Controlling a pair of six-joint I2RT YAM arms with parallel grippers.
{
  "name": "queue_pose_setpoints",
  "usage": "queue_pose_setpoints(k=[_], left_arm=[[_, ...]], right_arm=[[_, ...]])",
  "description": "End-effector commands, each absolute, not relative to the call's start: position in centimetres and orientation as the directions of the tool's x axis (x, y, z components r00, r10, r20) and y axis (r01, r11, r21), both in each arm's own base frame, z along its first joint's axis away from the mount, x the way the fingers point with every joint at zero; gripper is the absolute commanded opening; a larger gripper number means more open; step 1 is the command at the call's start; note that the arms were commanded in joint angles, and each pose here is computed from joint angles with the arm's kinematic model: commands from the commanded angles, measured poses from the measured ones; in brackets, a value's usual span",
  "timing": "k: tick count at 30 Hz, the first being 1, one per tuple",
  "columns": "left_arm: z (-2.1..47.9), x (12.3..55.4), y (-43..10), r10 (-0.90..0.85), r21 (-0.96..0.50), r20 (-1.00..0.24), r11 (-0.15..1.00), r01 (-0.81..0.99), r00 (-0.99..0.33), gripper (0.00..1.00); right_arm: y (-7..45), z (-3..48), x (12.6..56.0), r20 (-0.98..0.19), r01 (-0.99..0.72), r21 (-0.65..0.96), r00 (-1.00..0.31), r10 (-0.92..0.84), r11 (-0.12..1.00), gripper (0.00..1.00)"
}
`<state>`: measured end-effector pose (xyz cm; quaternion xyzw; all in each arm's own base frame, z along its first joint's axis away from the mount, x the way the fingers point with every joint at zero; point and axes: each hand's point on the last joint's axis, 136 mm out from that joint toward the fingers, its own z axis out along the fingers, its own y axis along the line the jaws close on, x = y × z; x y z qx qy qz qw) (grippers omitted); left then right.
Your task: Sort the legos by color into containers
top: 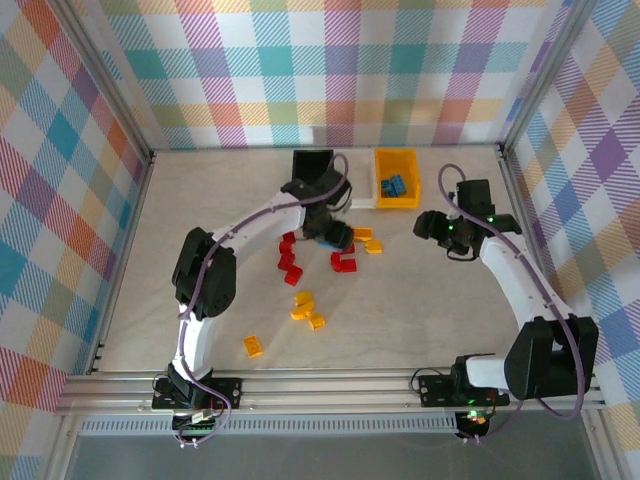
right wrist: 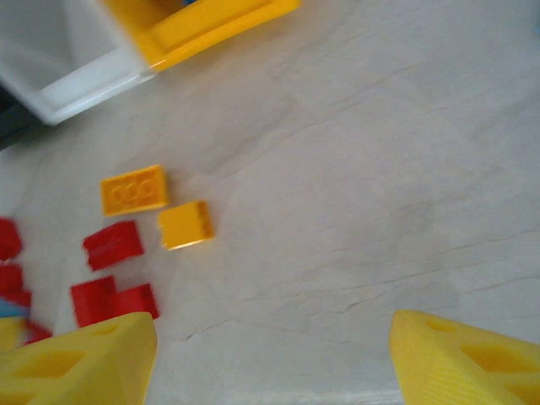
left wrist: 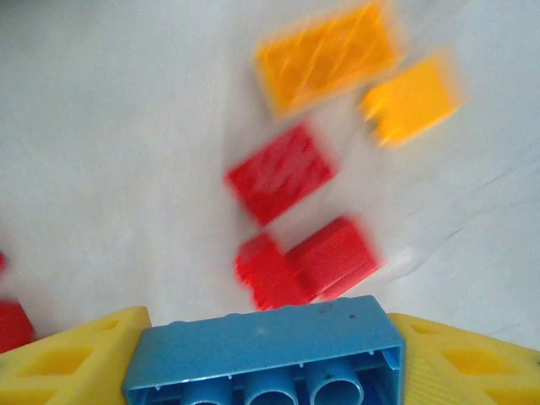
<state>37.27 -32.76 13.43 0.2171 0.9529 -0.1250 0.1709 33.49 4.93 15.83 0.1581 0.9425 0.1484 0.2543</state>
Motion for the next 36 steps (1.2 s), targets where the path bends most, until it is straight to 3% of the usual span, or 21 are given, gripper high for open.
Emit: queue_pose_setpoints(k=[1,10,19,27,33,34,36], left_arm=[[16.8,39.8,-35.5,0.351,-0.213,-0.45,0.851,0.48,-0.821,0.66],[18.5,48.7,-43.9,0.216,-0.332,-0.672,0.767,0.549,-0.708,0.67],[17.9,51.9,-48.3,0.097,-0.402,-0.781,0.677,0.617,-0.617,0.7],[17.2,52.9,-49.6,0.038,-0.436,-0.798,0.653,0.619,-0.601,0.71],[17.9,54.8,-50.2,-0.03,-0.386,-0.865,0.676,0.628,-0.5,0.73],[17.8,55.3,-50.0,-0.041,-0.374,-0.875,0.69,0.619,-0.483,0.77],[17.0,56.7,-49.4,-0.076,-0.352,-0.891,0.736,0.578,-0.447,0.97]], right_arm=[[1.7,14.6,33.8,-0.409,0.353,0.346,-0.777,0.479,0.869,0.73],[-3.8,12.7,36.1,-0.381,0.483,0.365,-0.703,0.601,0.796,0.73],[-6.6,9.7,37.7,-0.354,0.539,0.358,-0.678,0.645,0.763,0.73],[-6.2,9.4,39.6,-0.353,0.508,0.419,-0.673,0.65,0.753,0.73],[-5.6,10.0,40.0,-0.35,0.478,0.449,-0.683,0.641,0.755,0.73],[-5.3,10.2,40.1,-0.35,0.468,0.464,-0.683,0.641,0.752,0.73],[-5.0,10.4,40.1,-0.348,0.456,0.485,-0.681,0.644,0.746,0.73]])
